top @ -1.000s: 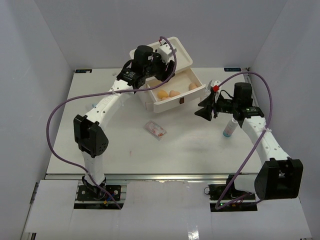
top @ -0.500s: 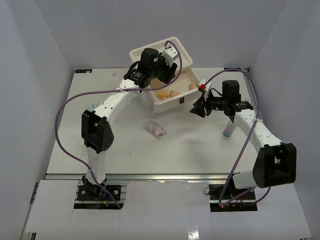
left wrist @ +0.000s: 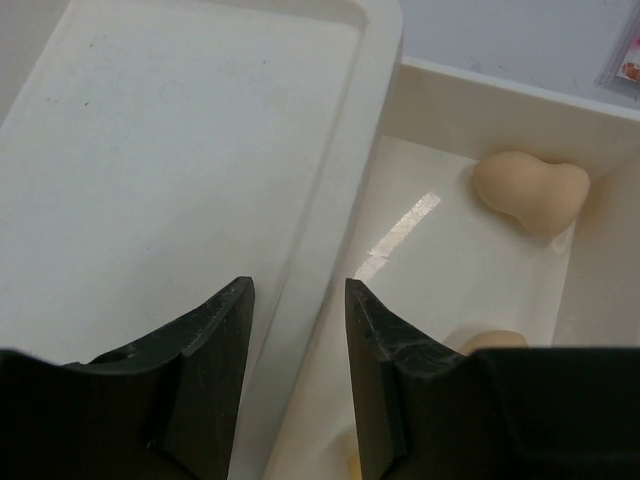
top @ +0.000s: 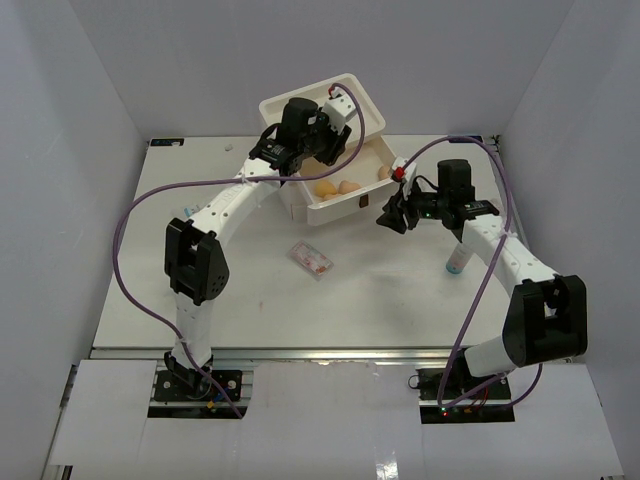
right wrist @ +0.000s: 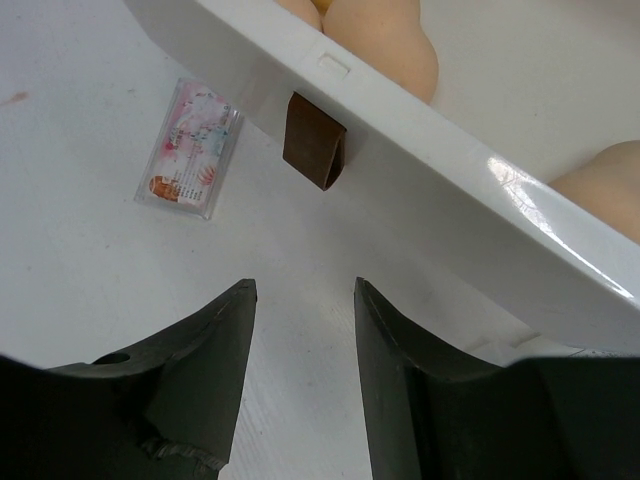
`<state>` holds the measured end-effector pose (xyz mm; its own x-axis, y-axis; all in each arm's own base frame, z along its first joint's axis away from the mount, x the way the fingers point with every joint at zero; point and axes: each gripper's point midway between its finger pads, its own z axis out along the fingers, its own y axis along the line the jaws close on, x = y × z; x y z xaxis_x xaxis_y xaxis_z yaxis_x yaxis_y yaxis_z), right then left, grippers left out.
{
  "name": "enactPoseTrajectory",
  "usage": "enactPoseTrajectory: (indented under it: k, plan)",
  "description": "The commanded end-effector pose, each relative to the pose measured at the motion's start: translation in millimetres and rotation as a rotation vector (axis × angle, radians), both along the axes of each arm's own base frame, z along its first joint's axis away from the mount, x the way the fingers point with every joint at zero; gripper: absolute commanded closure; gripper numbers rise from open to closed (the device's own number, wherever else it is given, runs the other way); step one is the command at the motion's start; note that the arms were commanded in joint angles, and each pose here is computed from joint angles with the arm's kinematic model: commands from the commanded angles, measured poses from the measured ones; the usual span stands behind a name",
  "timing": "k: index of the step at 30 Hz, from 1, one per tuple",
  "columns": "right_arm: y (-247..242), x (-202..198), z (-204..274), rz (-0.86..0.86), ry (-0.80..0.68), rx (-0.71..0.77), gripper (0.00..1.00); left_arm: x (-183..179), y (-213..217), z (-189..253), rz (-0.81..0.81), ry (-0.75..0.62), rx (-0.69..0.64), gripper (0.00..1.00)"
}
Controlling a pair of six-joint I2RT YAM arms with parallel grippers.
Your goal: Organize the makeup
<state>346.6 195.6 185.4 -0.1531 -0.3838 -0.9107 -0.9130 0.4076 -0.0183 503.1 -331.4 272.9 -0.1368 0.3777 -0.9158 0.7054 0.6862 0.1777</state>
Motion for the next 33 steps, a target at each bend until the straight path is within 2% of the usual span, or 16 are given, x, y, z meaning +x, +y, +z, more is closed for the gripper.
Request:
enactPoseTrajectory:
  k: [1,5,10,25,33]
  plan:
    - [8,17,18,-0.007,-0.062,0.016,0.50,-8,4,1,-0.011,0.004,0.003,0.58]
    - [12,23,15,-0.015,-0.057,0.009,0.50,-14,4,-10,-0.024,0.031,0.010,0.74]
    - [21,36,17,-0.039,-0.061,0.016,0.52,-19,3,-11,-0.043,0.041,0.004,0.81]
    - [63,117,62,-0.153,-0.039,0.173,0.60,-34,1,-21,-0.096,0.077,0.002,0.86]
    - [78,119,81,-0.100,-0.053,0.239,0.61,-34,-4,-24,-0.120,0.087,-0.005,0.87]
